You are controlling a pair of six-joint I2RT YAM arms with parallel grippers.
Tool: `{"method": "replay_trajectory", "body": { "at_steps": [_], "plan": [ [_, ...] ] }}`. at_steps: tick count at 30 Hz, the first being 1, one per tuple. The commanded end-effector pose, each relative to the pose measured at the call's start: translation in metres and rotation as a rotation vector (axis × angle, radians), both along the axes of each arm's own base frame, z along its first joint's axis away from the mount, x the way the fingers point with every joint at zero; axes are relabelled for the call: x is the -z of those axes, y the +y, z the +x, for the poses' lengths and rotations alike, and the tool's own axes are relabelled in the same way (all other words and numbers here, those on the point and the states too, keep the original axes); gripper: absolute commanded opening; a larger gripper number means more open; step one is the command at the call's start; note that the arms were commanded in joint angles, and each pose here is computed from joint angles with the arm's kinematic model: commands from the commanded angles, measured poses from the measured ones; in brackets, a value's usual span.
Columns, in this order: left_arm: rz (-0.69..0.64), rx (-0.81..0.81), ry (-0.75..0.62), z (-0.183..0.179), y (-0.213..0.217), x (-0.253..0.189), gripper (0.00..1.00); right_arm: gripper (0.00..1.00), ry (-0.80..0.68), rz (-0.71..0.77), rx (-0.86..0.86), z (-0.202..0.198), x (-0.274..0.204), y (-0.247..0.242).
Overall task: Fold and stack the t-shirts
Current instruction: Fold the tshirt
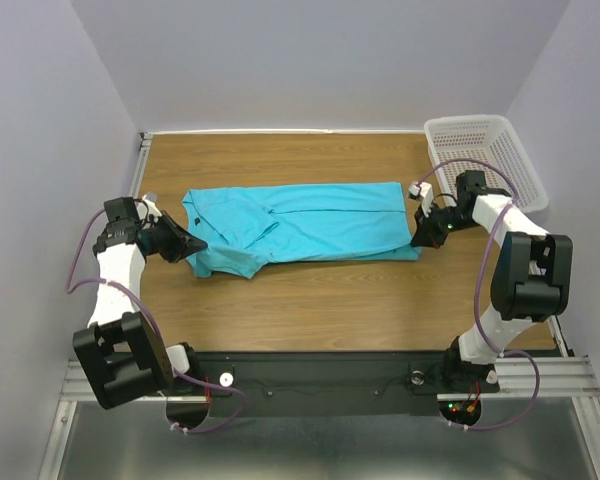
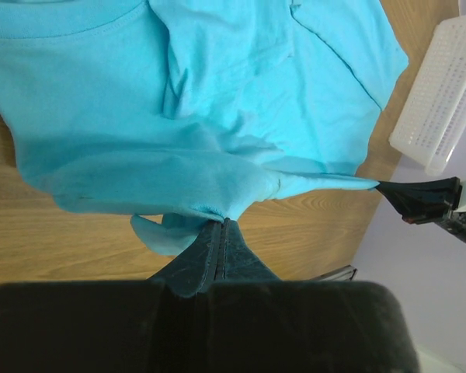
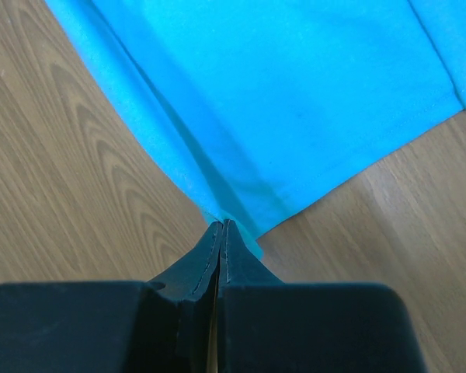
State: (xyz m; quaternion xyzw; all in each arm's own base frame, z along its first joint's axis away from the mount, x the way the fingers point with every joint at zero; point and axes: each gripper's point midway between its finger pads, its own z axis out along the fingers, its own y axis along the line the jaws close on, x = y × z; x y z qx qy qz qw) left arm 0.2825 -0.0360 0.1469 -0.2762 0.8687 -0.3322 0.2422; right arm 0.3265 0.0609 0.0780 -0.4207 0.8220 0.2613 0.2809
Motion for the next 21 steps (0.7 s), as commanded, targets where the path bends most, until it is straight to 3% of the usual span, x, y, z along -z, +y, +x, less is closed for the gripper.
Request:
{"method": "replay_trajectory", "body": {
  "at_steps": [1, 21],
  "plan": [
    [-0.020, 0.024, -0.063, 0.017, 0.002, -0.013, 0.00, 0.00, -0.006, 0.033, -0.009, 0.011, -0.008, 0.009],
    [-0.048, 0.038, -0.039, 0.049, 0.010, 0.014, 0.00, 0.01, 0.033, 0.053, 0.031, 0.038, -0.003, 0.017]
  ]
}}
